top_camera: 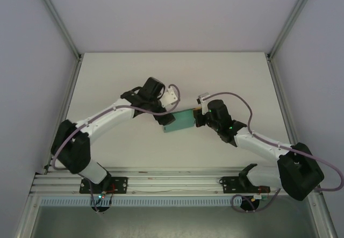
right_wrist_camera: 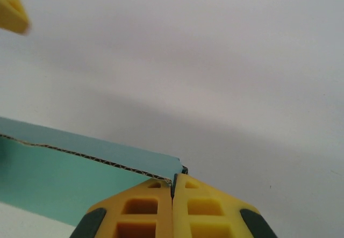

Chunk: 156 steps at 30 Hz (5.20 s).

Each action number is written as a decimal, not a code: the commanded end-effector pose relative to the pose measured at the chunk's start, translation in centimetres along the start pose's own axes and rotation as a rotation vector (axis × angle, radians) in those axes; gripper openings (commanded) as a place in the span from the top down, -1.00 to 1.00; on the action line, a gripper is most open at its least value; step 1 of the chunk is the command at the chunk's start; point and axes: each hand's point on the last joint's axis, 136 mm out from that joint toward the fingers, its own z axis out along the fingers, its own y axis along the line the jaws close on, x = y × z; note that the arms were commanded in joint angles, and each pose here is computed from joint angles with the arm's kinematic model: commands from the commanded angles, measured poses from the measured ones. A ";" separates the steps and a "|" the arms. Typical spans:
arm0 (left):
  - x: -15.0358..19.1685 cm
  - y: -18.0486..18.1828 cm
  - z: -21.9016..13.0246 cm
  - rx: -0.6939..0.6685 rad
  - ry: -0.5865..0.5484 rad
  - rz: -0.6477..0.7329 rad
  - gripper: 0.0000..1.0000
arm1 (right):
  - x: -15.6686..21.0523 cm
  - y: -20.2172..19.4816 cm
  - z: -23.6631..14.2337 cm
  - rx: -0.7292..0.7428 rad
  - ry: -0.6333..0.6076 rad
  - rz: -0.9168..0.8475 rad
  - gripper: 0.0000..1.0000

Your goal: Assemble paper box

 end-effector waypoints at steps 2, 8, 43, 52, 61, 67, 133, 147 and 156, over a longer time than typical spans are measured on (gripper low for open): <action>0.4 2.0 -2.9 -0.163 -0.067 -0.242 -1.00 | 2.5 -0.8 -0.3 0.082 0.106 0.033 1.00; 2.3 1.0 -3.5 -0.159 -0.069 -0.359 -0.77 | 1.9 -0.5 -0.6 0.133 0.112 0.048 1.00; 2.4 0.0 -1.7 -0.117 -0.021 -0.660 1.00 | 3.3 0.7 -0.2 0.198 0.186 0.003 1.00; 3.4 -0.9 -1.6 -0.047 0.045 -0.847 1.00 | 3.7 0.2 -0.4 0.259 0.193 0.057 1.00; 3.5 -1.5 -0.9 0.058 0.107 -0.978 1.00 | 3.4 0.4 -0.5 0.269 0.166 0.099 1.00; 5.9 -1.5 0.5 -0.029 0.128 -0.962 1.00 | 3.5 0.3 -0.4 0.284 0.141 0.115 1.00; 5.0 -6.1 -1.4 -0.048 -0.030 -0.674 -0.19 | 7.4 -2.2 0.3 0.270 0.194 0.455 0.57; 2.1 -2.3 -3.8 -0.104 -0.171 -0.861 -1.00 | 9.3 -2.8 0.2 0.280 0.210 0.444 0.62; 5.4 -3.6 1.2 0.055 -0.092 -0.930 -0.67 | 9.7 -3.1 0.2 0.295 0.204 0.452 0.62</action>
